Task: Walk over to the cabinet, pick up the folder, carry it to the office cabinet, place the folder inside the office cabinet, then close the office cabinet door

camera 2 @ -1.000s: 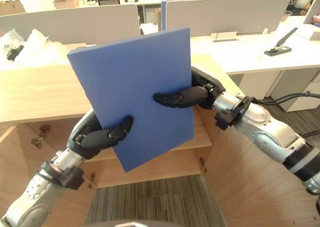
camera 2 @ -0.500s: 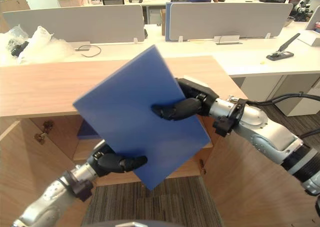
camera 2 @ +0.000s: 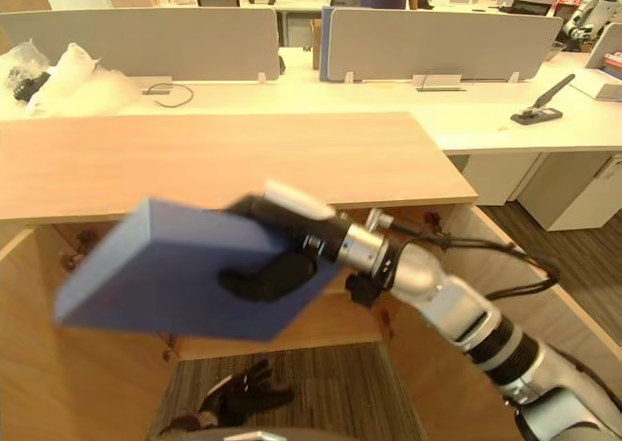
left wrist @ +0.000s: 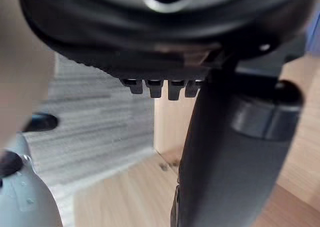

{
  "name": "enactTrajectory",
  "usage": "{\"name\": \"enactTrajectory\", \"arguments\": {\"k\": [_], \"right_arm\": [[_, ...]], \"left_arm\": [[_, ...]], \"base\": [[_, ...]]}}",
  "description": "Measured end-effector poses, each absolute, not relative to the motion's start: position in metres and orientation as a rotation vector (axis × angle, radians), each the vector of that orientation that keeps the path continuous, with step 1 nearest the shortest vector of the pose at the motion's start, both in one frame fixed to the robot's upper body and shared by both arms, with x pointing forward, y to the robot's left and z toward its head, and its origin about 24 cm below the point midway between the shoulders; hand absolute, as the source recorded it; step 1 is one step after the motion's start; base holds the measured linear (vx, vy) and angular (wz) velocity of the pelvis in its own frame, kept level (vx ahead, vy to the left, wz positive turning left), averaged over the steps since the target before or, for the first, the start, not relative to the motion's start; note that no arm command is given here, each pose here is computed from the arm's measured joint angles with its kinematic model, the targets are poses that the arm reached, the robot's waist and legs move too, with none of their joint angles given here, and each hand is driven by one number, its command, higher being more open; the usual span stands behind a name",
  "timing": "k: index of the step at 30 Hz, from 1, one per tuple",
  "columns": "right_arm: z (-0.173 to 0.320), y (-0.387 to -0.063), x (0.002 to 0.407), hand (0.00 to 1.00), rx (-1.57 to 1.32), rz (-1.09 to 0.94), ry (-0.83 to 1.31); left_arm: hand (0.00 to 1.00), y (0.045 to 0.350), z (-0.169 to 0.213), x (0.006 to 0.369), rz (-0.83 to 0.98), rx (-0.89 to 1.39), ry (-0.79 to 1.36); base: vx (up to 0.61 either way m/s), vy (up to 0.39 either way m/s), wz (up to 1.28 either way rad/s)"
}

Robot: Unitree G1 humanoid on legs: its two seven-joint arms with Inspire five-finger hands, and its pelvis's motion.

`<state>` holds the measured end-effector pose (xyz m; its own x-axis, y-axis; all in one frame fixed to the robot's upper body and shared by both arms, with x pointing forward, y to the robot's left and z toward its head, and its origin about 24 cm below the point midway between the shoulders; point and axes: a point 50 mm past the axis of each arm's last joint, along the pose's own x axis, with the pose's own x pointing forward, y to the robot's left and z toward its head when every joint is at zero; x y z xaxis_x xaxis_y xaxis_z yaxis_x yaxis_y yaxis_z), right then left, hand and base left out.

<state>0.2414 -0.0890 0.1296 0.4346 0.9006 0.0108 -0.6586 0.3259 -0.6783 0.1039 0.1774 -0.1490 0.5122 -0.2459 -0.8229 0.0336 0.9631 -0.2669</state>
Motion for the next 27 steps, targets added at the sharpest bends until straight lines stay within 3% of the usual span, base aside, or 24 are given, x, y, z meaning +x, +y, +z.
{"name": "enactTrajectory", "arguments": {"k": [8,14,16,19,23,27], "right_arm": [[0.003,-0.101,0.234,0.00,-1.042,1.201,0.023],[-0.076,-0.139,0.232,0.00,-1.232,1.177,0.457],[-0.087,-0.162,0.239,0.00,-1.124,0.986,0.642],[-0.086,-0.193,0.252,0.00,-0.847,0.617,0.746],[-0.068,-0.215,0.277,0.00,-0.293,0.117,0.692],[-0.061,-0.214,0.286,0.00,0.186,-0.149,0.620]], "left_arm": [[1.00,0.198,-0.162,0.097,-0.118,-0.049,1.151],[1.00,0.216,-0.163,0.089,0.073,0.018,1.181],[1.00,0.218,-0.165,0.079,0.136,0.008,1.199],[1.00,0.215,-0.166,0.076,0.181,-0.032,1.194],[1.00,0.213,-0.166,0.076,0.194,-0.030,1.188],[1.00,0.213,-0.167,0.072,0.252,-0.064,1.185]], "base": [[-0.07,-0.002,-0.02],[-0.01,0.003,0.03],[0.03,-0.005,0.21],[0.04,0.008,0.21],[0.02,0.005,0.07],[-0.02,0.001,0.07]]}}
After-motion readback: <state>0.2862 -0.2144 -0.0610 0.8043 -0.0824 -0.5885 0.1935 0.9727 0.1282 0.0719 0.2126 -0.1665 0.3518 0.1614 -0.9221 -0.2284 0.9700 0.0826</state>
